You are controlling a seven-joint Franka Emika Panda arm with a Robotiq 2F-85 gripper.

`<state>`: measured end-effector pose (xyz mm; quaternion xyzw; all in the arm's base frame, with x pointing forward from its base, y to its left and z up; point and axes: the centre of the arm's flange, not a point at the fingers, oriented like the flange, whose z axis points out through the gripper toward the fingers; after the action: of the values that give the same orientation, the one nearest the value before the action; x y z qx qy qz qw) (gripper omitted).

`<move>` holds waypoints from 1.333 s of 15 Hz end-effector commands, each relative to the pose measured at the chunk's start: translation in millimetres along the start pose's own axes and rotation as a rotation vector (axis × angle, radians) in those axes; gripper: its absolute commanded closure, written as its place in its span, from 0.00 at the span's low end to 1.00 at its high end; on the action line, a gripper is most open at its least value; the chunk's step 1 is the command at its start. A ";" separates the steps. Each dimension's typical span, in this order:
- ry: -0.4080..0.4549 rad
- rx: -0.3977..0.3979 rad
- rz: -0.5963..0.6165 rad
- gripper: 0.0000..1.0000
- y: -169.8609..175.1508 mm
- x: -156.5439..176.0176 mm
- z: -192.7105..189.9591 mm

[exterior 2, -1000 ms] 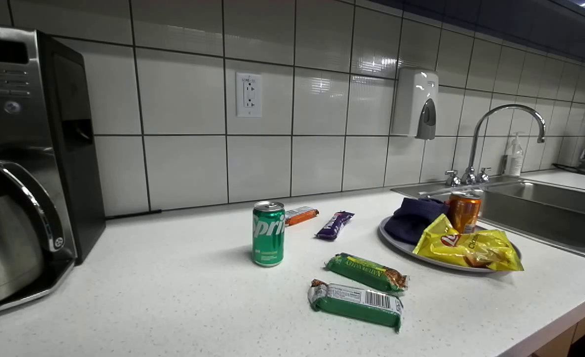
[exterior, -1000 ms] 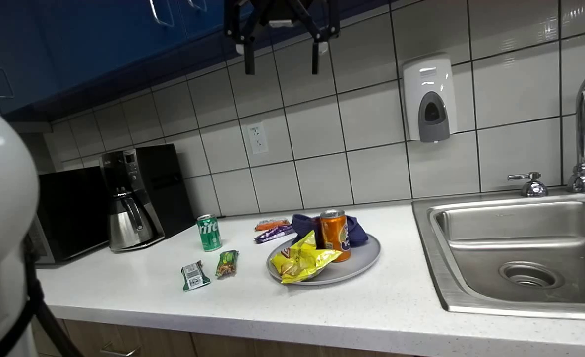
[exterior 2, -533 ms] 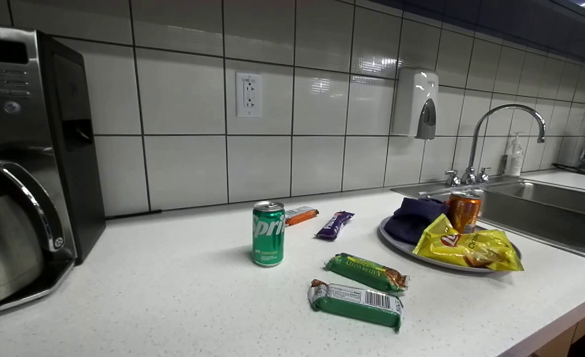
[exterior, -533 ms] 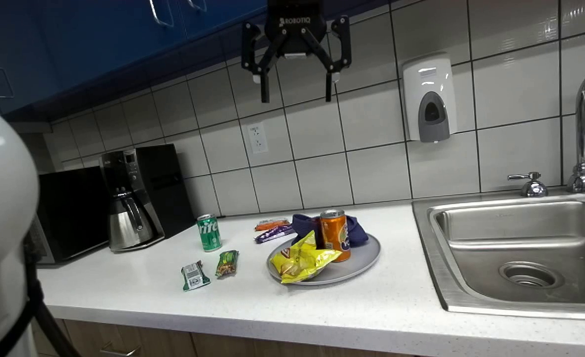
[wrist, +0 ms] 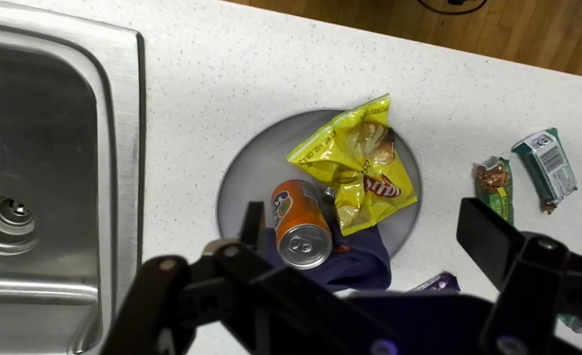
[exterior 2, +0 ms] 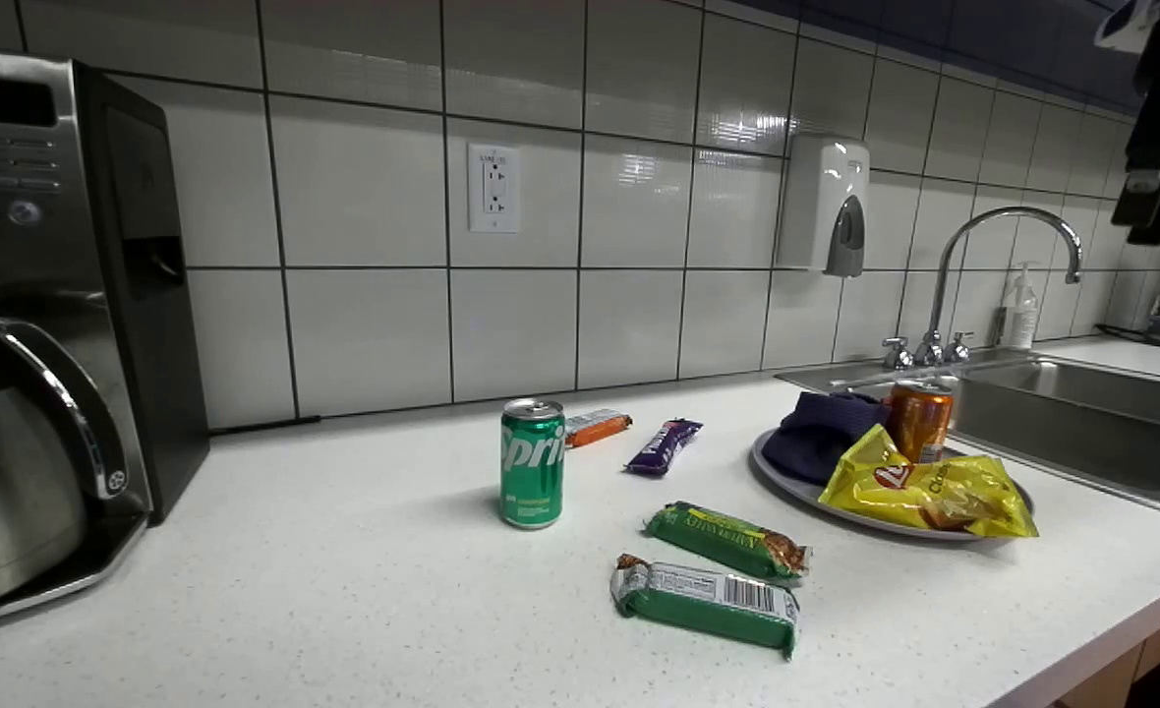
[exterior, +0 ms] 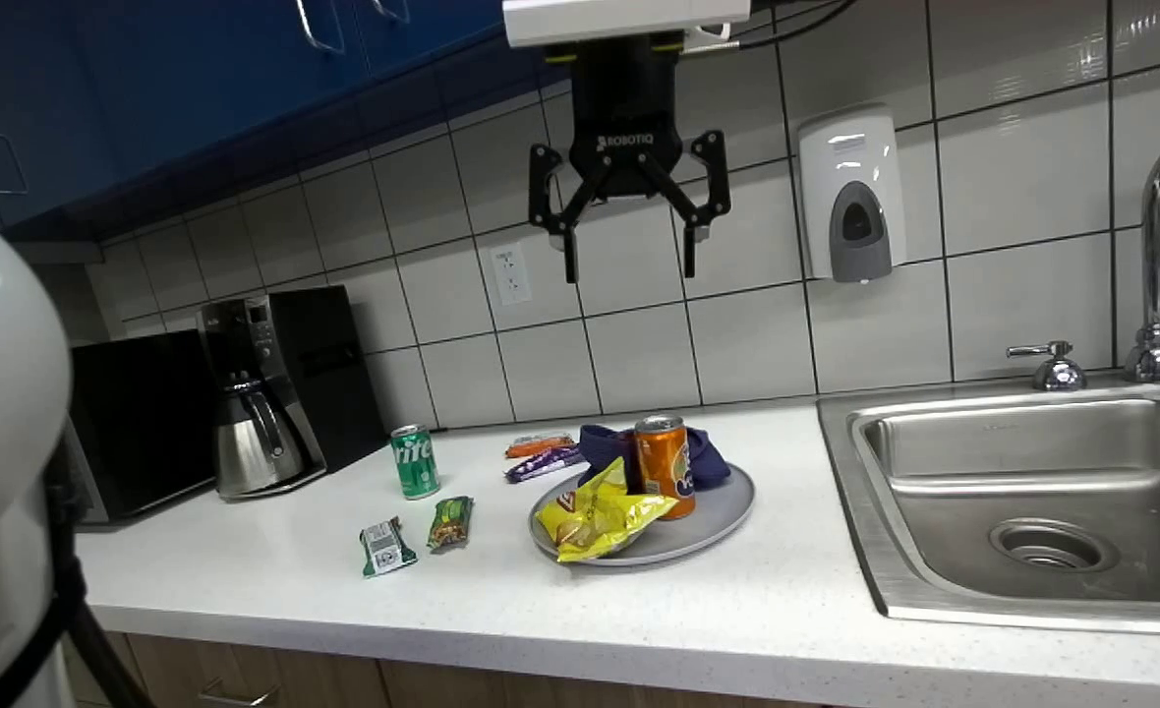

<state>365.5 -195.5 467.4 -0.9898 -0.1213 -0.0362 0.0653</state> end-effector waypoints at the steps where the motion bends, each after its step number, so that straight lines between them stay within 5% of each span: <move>1: -0.001 -0.054 -0.027 0.00 9.7 8.9 27.0; 20: -0.073 -0.127 -0.056 0.00 28.4 75.9 134.2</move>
<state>433.5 -182.1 347.8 -0.9899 -0.1415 -0.0100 0.0035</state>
